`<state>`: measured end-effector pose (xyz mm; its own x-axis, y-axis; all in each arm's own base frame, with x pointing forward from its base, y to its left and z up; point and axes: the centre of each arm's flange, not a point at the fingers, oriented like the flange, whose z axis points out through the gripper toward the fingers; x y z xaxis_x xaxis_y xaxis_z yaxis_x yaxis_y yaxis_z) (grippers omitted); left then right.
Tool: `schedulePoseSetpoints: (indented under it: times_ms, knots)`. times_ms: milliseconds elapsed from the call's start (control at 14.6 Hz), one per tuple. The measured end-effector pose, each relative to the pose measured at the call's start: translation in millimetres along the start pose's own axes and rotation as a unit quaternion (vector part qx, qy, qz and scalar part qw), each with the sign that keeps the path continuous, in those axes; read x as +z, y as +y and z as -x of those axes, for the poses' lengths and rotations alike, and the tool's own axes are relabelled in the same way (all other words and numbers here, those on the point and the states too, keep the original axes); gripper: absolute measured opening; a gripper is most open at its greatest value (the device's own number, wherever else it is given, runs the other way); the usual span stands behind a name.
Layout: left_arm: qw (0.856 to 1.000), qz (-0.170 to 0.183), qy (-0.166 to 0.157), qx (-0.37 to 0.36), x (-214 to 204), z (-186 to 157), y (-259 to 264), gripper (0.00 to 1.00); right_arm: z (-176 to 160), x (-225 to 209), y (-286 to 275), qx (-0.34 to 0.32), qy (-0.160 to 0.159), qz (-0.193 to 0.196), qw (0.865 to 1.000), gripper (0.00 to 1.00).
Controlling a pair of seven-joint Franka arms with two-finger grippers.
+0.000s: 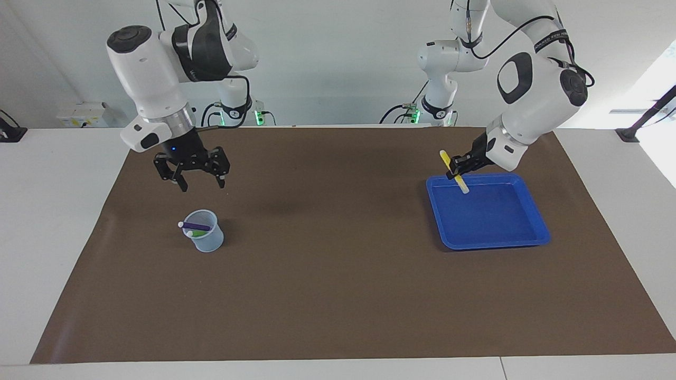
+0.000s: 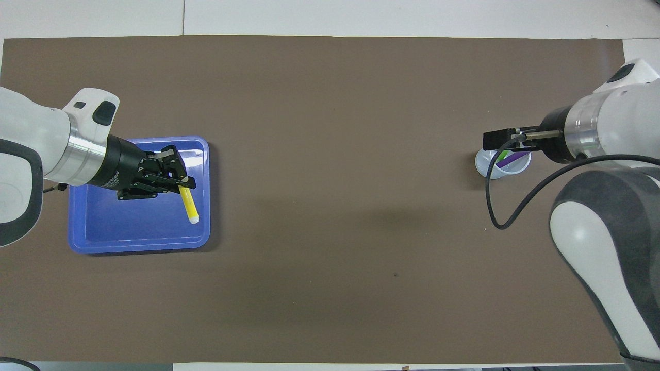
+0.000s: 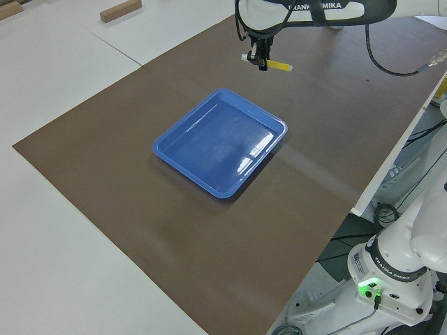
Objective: Right arm passes pens to left for tray arrangement
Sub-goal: 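Lower the yellow pen into the tray while the right gripper returns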
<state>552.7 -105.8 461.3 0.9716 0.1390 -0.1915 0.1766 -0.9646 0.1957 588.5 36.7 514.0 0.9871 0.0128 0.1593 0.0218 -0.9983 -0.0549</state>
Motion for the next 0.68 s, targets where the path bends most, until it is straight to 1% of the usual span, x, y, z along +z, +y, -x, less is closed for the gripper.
schedulePoseSetpoints:
  times_ms: [68, 137, 273, 342, 478, 683]
  knots:
    - [1.0, -0.021, 0.004, 0.02, 13, -12, -8, 0.19, -5, 15, 10, 0.003, -0.004, 0.001, 1.0, 0.83]
    - [0.998, -0.04, 0.008, 0.039, 28, -25, -19, 0.19, -9, 31, 18, 0.004, -0.008, 0.003, 1.0, 0.79]
    - [0.996, -0.067, 0.01, 0.061, 55, -47, -38, 0.19, -15, 56, 27, -0.003, -0.015, 0.006, 1.0, 0.78]
    - [0.995, -0.077, 0.008, 0.068, 67, -54, -44, 0.19, -18, 65, 30, -0.007, -0.013, 0.009, 1.0, 0.76]
    - [0.994, -0.086, 0.004, 0.073, 88, -63, -47, 0.19, -21, 80, 33, -0.012, -0.014, 0.012, 1.0, 0.74]
    - [0.994, -0.087, -0.001, 0.073, 98, -66, -49, 0.19, -22, 96, 34, -0.012, -0.022, 0.013, 1.0, 0.72]
